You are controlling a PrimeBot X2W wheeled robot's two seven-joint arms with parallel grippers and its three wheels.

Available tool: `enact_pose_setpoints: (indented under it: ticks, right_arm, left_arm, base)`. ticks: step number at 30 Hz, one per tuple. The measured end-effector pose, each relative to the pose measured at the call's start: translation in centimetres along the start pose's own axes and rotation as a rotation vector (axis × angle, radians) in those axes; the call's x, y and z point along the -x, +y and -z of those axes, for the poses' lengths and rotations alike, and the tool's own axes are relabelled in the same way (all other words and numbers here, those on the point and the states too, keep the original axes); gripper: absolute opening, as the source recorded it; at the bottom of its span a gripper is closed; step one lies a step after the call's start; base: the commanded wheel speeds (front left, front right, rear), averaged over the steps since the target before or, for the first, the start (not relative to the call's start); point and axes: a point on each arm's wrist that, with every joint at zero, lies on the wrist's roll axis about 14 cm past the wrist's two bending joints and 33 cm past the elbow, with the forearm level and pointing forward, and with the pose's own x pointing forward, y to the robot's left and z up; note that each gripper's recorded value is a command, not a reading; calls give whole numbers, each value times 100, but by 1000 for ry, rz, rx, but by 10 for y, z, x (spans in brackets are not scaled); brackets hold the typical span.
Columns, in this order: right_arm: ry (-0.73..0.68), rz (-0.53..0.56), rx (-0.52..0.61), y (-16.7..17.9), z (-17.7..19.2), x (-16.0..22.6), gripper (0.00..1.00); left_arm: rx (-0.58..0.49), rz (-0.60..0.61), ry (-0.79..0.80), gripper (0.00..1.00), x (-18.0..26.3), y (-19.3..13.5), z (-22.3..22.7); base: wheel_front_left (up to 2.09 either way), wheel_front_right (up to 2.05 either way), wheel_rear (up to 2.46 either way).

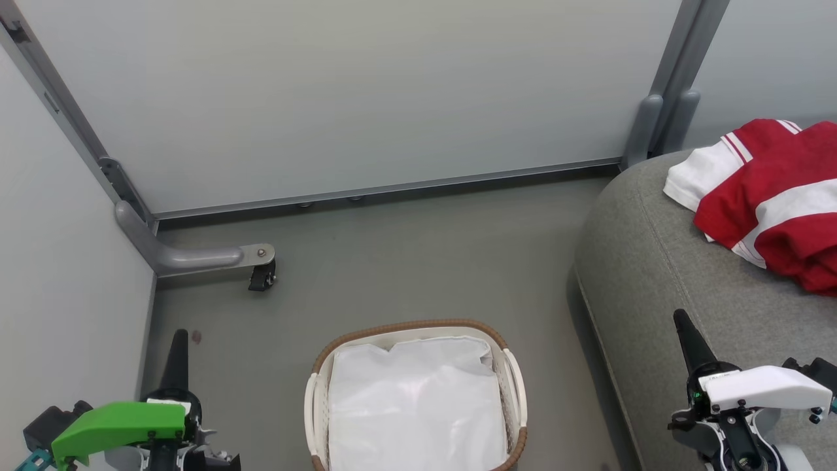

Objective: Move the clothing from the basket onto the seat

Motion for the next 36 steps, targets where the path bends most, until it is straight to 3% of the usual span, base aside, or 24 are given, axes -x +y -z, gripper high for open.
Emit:
enact_pose_setpoints:
  ticks: [36]
  right_arm:
    - [5, -62, -251, 16, -8, -3, 0]
  left_arm:
    - [246, 81, 17, 0, -7, -23, -5]
  base:
    - [0, 0, 0]
